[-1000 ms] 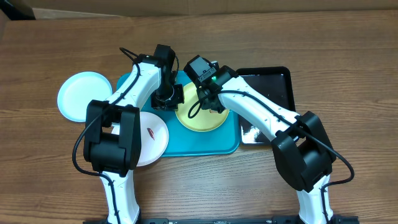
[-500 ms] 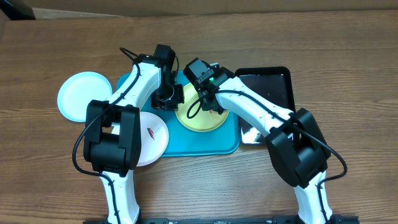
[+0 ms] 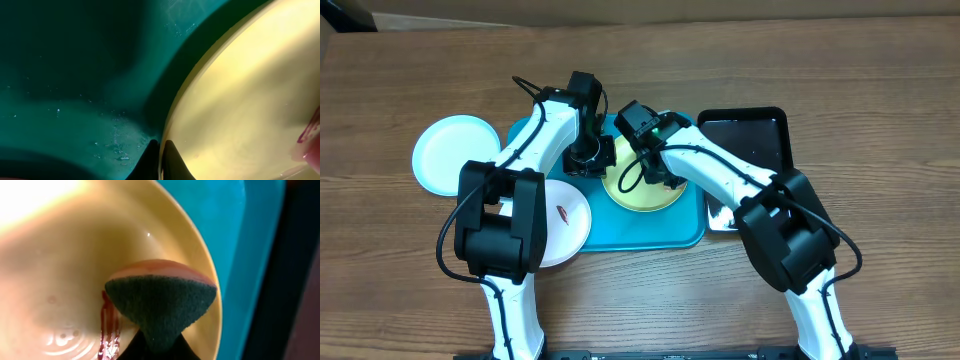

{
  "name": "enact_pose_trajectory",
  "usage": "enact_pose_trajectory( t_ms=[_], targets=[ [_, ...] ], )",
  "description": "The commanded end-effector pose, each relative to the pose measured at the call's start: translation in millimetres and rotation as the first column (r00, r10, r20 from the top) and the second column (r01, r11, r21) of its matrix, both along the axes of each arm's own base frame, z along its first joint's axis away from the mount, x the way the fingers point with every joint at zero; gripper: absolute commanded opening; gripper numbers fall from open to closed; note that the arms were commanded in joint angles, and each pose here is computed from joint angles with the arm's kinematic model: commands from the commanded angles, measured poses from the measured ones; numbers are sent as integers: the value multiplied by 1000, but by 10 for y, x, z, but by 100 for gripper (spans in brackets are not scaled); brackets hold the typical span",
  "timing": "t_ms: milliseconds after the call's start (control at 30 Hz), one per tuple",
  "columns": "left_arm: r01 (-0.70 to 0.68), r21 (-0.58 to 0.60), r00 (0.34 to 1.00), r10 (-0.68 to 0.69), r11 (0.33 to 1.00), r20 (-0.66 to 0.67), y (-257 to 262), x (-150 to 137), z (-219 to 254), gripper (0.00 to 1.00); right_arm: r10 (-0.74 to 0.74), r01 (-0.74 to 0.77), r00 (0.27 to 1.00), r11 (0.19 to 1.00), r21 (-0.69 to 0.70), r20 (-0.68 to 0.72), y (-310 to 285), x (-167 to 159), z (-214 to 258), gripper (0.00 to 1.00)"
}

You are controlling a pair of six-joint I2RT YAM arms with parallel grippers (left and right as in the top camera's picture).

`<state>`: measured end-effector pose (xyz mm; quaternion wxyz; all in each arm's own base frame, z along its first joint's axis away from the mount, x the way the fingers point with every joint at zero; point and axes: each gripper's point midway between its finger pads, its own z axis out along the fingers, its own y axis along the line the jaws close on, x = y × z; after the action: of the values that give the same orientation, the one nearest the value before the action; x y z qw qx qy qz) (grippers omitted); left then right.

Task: Clean dirty plates on tray and stack at the side
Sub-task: 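Move the sponge left and lower it onto the yellow plate, then rub the green sponge across the yellow plate with the right gripper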

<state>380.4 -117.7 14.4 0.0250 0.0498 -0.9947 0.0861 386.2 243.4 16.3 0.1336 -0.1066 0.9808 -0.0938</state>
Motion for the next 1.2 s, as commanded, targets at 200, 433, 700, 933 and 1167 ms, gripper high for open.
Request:
enact_pose_trajectory(
  t_ms=[200, 433, 700, 933, 1167],
  targets=[
    [-6, 3, 1000, 6, 1000, 14, -27, 37, 44, 4, -26, 26, 1000, 1000, -6, -9, -90, 57, 11, 19],
    [-6, 3, 1000, 6, 1000, 14, -27, 37, 44, 4, -28, 29, 999, 1000, 11, -41, -108, 51, 79, 20],
    [-6, 3, 1000, 6, 1000, 14, -27, 37, 44, 4, -24, 24, 999, 1000, 14, -43, -87, 57, 137, 24],
    [-6, 3, 1000, 6, 1000, 13, -27, 36, 44, 4, -22, 22, 999, 1000, 15, -50, -82, 40, 134, 29],
    [-6, 3, 1000, 6, 1000, 14, -27, 37, 44, 4, -19, 21, 998, 999, 33, -63, -54, 21, 125, 29]
  ],
)
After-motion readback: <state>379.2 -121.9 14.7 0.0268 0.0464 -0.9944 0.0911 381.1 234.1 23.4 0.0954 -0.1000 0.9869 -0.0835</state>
